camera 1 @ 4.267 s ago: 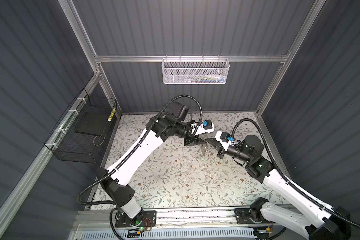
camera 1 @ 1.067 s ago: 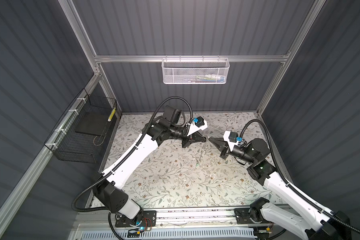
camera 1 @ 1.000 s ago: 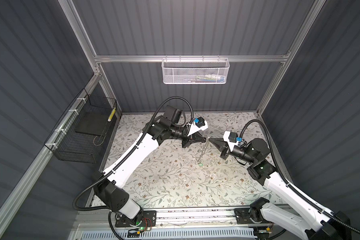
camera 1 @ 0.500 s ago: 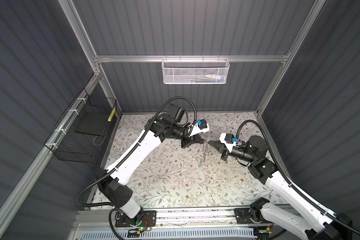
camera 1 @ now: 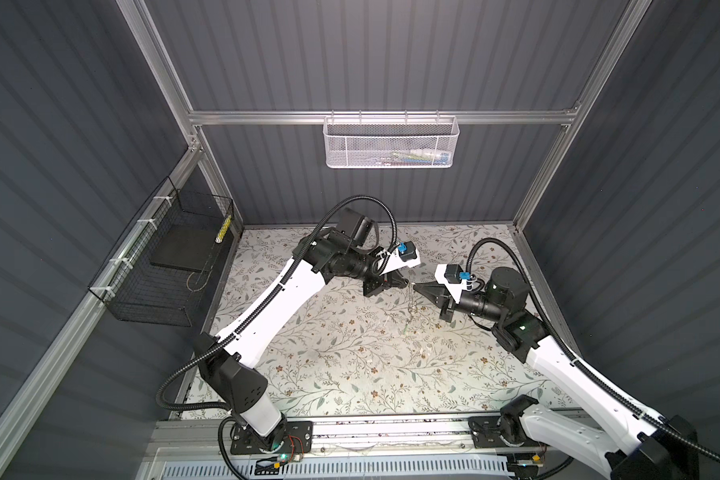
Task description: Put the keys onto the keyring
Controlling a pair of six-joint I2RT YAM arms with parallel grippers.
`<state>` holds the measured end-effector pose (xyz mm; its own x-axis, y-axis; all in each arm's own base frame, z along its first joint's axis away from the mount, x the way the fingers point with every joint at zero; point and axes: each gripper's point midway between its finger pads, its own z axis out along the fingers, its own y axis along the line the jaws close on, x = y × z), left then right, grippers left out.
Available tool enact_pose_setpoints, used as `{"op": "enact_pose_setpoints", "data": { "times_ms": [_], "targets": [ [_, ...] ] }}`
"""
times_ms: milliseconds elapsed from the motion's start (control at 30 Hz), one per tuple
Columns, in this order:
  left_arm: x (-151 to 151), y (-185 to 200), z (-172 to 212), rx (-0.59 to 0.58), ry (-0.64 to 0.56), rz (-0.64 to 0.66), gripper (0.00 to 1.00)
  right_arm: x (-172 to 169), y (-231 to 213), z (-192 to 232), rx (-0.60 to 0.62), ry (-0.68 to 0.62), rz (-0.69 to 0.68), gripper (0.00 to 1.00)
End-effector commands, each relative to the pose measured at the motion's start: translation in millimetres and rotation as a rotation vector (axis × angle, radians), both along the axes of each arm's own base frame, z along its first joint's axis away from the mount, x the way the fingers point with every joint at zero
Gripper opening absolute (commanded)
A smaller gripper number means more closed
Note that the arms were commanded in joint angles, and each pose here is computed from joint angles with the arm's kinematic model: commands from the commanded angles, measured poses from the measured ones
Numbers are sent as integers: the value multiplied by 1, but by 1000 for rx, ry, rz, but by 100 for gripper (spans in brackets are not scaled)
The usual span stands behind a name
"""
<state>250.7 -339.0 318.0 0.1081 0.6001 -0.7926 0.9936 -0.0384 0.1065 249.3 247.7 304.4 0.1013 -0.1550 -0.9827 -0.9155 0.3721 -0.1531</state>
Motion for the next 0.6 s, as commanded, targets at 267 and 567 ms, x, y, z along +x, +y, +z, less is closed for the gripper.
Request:
{"op": "enact_pose_setpoints", "data": {
  "times_ms": [267, 567],
  "targets": [
    [8, 15, -7, 97, -73, 39, 0, 5, -13, 6, 9, -17, -59, 0],
    [11, 13, -7, 92, -75, 37, 0, 2, -11, 4, 14, 7, -28, 0]
  ]
}}
